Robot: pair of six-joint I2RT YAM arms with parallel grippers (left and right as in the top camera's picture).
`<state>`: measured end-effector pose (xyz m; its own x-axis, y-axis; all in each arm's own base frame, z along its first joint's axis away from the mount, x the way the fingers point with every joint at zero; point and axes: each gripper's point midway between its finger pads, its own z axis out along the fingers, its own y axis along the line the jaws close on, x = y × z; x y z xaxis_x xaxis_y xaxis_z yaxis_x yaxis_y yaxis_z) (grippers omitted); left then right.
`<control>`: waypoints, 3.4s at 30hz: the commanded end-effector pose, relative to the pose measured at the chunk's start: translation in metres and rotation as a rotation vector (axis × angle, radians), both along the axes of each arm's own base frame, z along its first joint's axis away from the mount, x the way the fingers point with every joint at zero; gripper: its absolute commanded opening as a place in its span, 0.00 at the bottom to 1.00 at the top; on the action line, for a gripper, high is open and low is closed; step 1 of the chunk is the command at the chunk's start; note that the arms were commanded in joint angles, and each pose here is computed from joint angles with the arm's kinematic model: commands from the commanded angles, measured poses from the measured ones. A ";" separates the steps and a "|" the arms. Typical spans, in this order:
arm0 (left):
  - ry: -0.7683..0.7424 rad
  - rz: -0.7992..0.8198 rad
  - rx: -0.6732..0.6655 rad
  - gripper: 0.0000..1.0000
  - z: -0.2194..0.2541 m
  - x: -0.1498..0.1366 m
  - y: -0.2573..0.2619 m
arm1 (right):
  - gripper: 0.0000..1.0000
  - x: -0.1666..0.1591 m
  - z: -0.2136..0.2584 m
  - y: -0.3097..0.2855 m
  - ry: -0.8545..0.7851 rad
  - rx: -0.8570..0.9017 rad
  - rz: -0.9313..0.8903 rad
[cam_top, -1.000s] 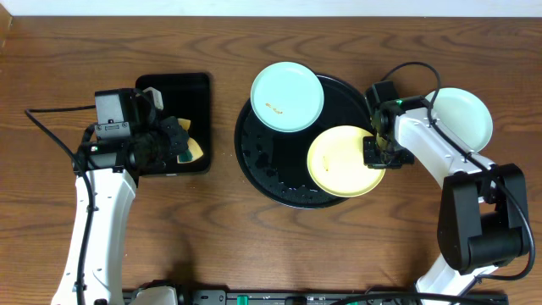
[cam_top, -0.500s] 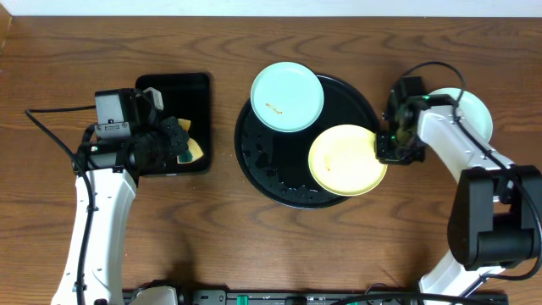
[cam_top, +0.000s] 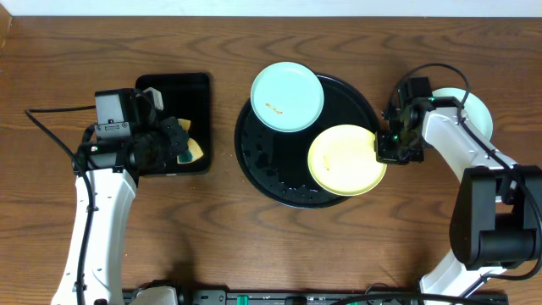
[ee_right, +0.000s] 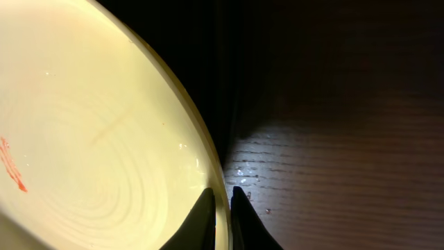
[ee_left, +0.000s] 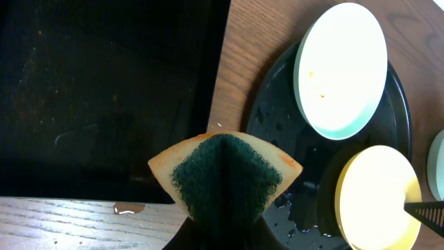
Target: Clean dirty plates on tray and stack at the side
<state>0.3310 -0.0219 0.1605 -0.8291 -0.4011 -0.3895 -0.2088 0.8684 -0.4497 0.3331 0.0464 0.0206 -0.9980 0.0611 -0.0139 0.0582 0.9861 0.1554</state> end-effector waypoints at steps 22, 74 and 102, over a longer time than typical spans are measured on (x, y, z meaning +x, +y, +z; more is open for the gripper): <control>-0.028 -0.029 0.029 0.08 0.002 0.004 0.002 | 0.01 0.007 0.168 -0.010 -0.500 -0.115 -0.080; -0.328 -0.497 0.013 0.08 0.043 0.007 -0.173 | 0.01 -0.037 0.089 0.016 -0.229 -0.172 -0.208; -0.212 -0.826 0.065 0.08 -0.052 -0.031 -0.284 | 0.01 -0.038 0.033 0.011 -0.285 -0.188 -0.168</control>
